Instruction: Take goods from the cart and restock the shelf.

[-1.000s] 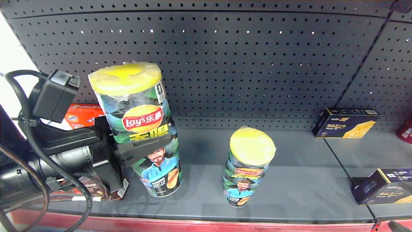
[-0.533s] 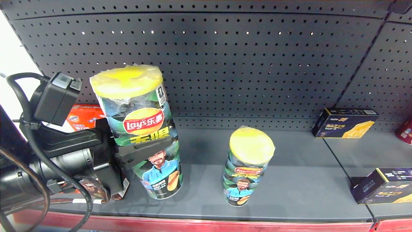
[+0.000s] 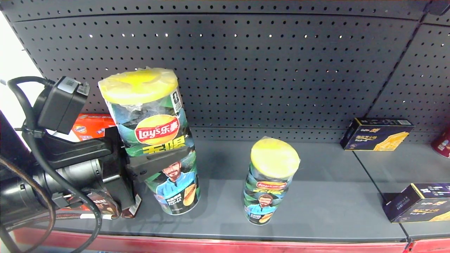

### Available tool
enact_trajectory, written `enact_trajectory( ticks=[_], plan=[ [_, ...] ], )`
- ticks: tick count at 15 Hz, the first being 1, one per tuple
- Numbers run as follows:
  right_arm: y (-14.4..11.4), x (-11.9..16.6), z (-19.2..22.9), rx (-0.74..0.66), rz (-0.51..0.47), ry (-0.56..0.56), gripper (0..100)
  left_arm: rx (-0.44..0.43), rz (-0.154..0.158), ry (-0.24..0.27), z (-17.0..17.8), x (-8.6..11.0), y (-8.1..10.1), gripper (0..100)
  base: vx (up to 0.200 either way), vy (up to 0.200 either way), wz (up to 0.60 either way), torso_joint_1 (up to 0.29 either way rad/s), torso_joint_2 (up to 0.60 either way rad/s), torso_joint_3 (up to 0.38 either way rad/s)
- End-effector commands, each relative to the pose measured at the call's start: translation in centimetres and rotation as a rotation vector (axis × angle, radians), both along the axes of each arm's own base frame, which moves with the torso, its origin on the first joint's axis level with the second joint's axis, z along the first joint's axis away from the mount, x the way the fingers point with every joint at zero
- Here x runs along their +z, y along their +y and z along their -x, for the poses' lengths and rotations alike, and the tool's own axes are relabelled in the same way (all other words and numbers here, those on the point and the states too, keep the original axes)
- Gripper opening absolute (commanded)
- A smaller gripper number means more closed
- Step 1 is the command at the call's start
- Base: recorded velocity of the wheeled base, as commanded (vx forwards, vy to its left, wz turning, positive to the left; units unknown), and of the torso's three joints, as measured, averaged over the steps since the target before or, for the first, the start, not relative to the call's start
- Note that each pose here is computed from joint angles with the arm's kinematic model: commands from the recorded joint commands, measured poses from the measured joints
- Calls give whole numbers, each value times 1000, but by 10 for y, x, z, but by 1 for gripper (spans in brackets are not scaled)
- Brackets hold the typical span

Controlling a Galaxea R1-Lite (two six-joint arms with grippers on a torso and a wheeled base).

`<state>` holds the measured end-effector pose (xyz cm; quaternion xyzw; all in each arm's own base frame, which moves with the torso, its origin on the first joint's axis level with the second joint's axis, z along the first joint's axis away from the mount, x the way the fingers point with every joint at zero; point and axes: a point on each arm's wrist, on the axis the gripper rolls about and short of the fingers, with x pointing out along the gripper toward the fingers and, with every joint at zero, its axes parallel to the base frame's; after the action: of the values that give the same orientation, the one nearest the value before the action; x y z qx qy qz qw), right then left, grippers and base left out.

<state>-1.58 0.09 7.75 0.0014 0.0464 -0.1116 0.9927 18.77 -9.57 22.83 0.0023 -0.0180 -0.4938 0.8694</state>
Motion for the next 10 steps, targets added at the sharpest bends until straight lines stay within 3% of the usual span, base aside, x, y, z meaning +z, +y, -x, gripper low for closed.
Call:
enact_trajectory(
  ticks=[1, 4, 7, 10],
  plan=[
    [0, 0, -1, 0, -1, 7, 100, -4, 1, 0, -4, 3, -2, 0, 0, 0, 0, 0, 0, 0],
    [0, 0, -1, 0, -1, 5, 100, -14, -4, -4, -12, 3, -8, 0, 0, 0, 0, 0, 0, 0],
    [0, 0, -1, 0, -1, 5, 100, -3, -31, -59, -28, 8, -13, 0, 0, 0, 0, 0, 0, 0],
    [0, 0, -1, 0, -1, 5, 100, 8, -29, -83, -46, 12, -21, 0, 0, 0, 0, 0, 0, 0]
  ],
)
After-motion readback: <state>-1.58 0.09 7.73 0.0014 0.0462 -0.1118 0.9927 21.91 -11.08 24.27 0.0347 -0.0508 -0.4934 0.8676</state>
